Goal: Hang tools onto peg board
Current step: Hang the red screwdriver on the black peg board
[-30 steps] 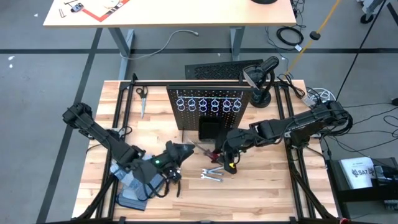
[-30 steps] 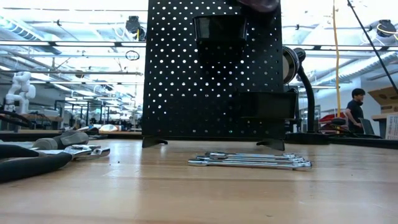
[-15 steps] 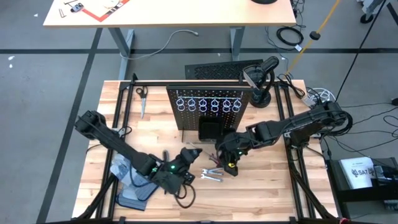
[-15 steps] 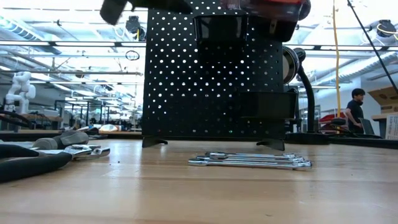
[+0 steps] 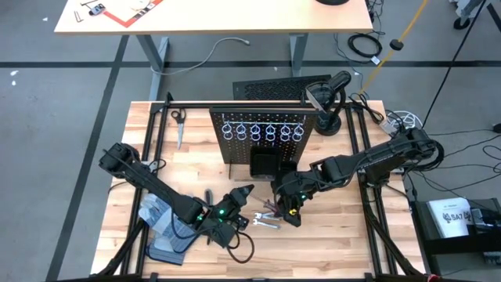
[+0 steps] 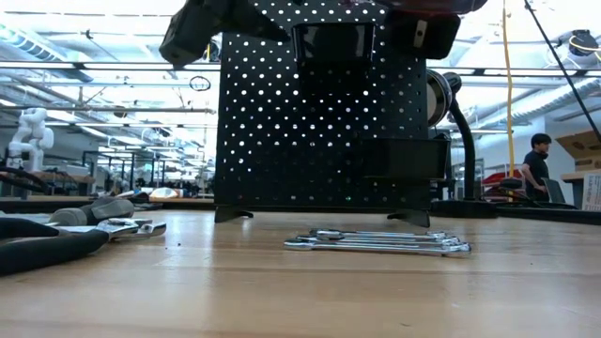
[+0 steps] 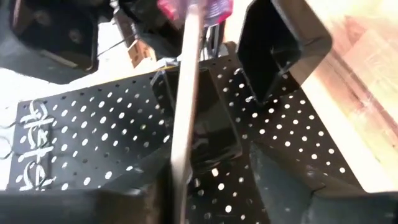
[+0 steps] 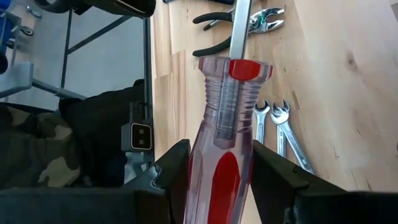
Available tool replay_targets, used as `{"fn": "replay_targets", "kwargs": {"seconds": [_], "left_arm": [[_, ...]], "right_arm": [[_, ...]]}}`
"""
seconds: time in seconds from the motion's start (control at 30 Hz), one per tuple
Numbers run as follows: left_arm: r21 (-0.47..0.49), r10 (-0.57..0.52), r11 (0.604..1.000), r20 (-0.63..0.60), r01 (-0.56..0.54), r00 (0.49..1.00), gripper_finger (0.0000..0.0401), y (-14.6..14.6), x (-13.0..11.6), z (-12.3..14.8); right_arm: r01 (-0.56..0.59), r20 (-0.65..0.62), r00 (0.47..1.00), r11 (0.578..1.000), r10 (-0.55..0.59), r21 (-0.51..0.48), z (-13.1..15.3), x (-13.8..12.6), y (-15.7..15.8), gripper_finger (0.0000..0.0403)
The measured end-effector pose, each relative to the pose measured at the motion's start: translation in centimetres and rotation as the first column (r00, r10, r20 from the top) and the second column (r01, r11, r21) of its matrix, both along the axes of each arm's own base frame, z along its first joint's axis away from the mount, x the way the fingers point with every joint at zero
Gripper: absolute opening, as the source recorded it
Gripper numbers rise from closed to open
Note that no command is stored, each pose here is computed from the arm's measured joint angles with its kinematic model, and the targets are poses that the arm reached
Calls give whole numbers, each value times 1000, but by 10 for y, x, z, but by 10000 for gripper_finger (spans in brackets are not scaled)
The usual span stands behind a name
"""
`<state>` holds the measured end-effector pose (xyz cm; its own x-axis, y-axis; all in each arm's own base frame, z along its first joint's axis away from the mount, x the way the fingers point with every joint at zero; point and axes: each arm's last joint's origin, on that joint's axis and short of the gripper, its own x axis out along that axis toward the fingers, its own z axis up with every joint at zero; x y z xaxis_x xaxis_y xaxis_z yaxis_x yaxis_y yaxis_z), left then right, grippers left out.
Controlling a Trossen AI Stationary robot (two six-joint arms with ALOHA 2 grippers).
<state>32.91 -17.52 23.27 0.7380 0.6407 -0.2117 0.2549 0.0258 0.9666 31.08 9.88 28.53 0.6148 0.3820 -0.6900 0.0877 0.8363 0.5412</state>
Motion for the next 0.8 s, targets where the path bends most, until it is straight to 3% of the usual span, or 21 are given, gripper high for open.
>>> {"fn": "replay_targets", "kwargs": {"seconds": [0.3,0.63,0.8], "left_arm": [[-12,13,1000,37,-13,999,19,-1,1,3],[-110,48,993,110,-36,993,13,0,1,0],[-172,69,984,161,-41,985,13,-2,0,0]], "right_arm": [[3,-4,1000,1000,-3,2,0,0,0,130],[-19,9,1000,1000,19,-14,1,-1,0,131],[-78,47,996,995,82,-65,2,-1,2,157]]}}
